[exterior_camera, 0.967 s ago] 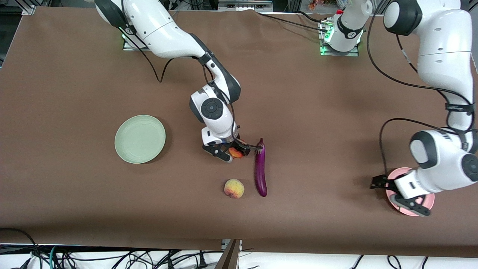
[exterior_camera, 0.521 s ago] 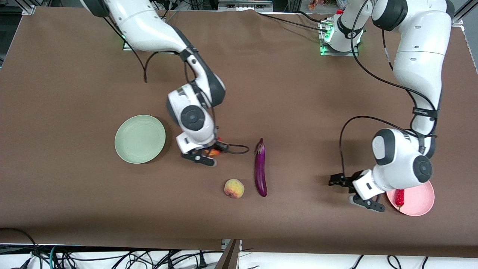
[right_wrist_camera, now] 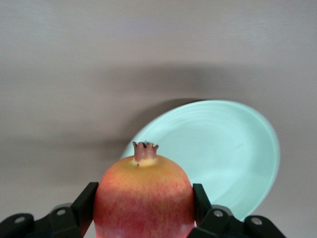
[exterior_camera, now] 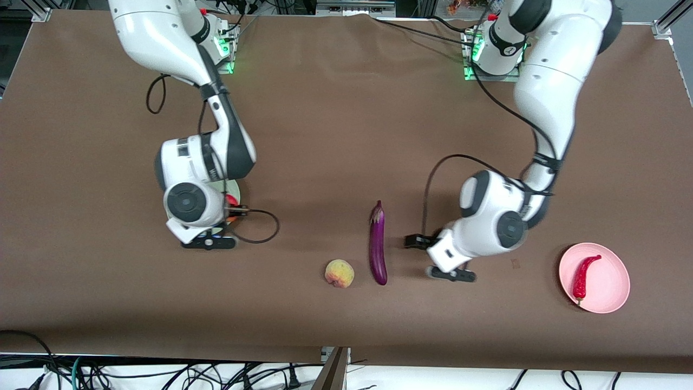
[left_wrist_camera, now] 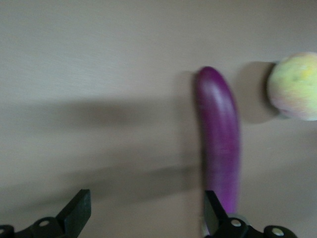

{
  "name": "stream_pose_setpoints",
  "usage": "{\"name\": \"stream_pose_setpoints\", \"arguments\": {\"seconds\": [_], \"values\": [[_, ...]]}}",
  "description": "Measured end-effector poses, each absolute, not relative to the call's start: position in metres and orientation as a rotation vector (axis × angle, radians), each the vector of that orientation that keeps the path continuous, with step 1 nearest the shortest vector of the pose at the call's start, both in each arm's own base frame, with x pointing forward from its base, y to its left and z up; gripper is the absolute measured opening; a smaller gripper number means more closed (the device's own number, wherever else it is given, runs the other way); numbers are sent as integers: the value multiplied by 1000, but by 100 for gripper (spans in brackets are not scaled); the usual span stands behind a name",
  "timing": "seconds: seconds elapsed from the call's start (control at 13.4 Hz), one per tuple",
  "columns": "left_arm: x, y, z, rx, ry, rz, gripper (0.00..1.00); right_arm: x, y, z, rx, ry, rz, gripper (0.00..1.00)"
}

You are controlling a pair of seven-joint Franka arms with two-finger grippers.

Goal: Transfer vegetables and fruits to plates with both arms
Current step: 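Place the pomegranate on the green plate while the left gripper reaches eggplant, then carry the eggplant to the pink plate while the right gripper reaches peach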

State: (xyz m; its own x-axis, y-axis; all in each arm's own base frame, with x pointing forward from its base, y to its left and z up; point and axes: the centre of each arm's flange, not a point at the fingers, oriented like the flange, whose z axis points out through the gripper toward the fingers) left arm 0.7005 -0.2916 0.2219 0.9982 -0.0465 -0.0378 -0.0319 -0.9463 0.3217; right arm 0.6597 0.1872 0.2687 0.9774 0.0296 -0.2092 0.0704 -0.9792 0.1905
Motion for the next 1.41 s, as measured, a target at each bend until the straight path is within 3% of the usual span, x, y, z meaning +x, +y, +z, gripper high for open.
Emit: {"name": "stream_pose_setpoints", "arguments": {"seconds": [0.07,0.3,0.6,0.82,0.97,1.04,1.41], "values": [[695,-309,219,2814,-30,-58,100,660,173,261,2922,104,-298,81],[681,-343,206,2850,41,-14,100,659,170,257,2964,90,-286,100],[657,-392,186,2963,103,130,96,658,220,293,3061,-88,-196,100],[653,-402,182,2982,99,186,64,651,293,299,3154,-334,-175,100],[664,-386,185,3001,117,217,43,656,342,294,3198,-480,-84,100],[669,-376,185,3020,111,238,38,661,359,290,3220,-533,-24,100],[718,-271,211,3100,-172,203,35,690,393,277,3346,-628,341,100]]}}
